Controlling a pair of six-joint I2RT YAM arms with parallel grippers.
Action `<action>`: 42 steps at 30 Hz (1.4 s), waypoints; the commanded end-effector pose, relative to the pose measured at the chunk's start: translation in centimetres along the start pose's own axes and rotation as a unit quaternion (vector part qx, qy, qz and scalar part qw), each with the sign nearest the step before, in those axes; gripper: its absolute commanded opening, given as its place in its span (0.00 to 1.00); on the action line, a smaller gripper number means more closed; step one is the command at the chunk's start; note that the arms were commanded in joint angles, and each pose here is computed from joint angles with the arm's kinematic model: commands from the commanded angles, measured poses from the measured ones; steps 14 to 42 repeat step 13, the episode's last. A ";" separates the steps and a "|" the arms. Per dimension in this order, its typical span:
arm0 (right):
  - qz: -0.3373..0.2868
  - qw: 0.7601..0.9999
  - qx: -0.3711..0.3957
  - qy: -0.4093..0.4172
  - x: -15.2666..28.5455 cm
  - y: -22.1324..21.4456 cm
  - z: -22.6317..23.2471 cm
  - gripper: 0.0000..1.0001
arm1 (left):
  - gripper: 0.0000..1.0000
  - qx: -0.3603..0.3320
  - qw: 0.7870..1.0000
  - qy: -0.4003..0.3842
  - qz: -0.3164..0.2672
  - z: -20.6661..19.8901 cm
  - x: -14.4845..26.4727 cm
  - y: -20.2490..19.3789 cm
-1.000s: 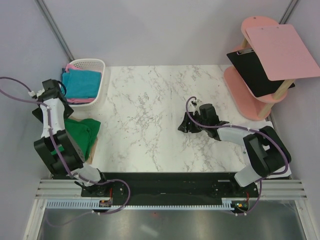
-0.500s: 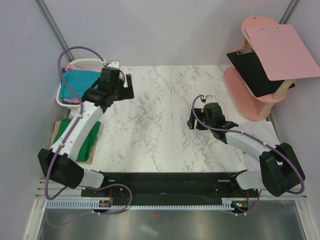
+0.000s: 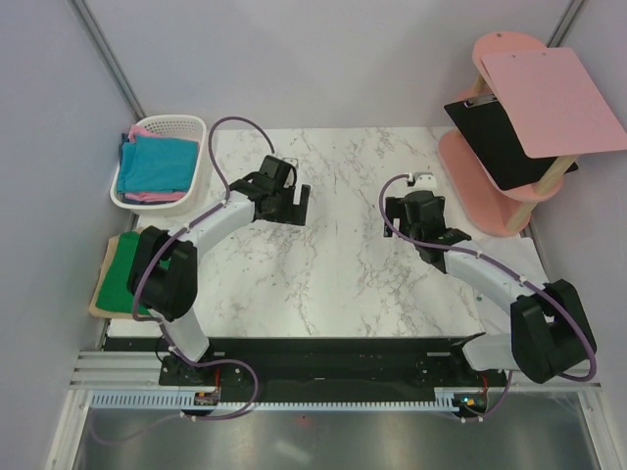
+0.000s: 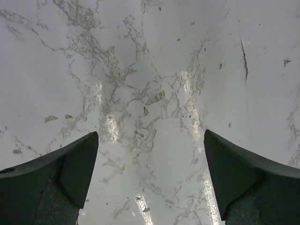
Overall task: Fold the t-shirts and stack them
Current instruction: Put the neatly folded tshirt into the corner of the board with the left arm
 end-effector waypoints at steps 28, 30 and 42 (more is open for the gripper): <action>-0.036 0.998 0.014 0.056 -4.4 1.8 1.8 0.98 | 1.00 -0.013 0.999 0.025 -0.024 1.5 -4.6 0.3; -0.036 0.998 0.014 0.056 -4.4 1.8 1.8 0.98 | 1.00 -0.013 0.999 0.025 -0.024 1.5 -4.6 0.3; -0.036 0.998 0.014 0.056 -4.4 1.8 1.8 0.98 | 1.00 -0.013 0.999 0.025 -0.024 1.5 -4.6 0.3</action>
Point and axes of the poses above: each gripper's point midway between its finger pads, its own x axis back along the fingers, its own z axis along the line the jaws close on, y = z × x, the point moved 5 cm from there along x, back along the fingers, and after that the axes turned 12 degrees about -x, right-handed, at the moved point
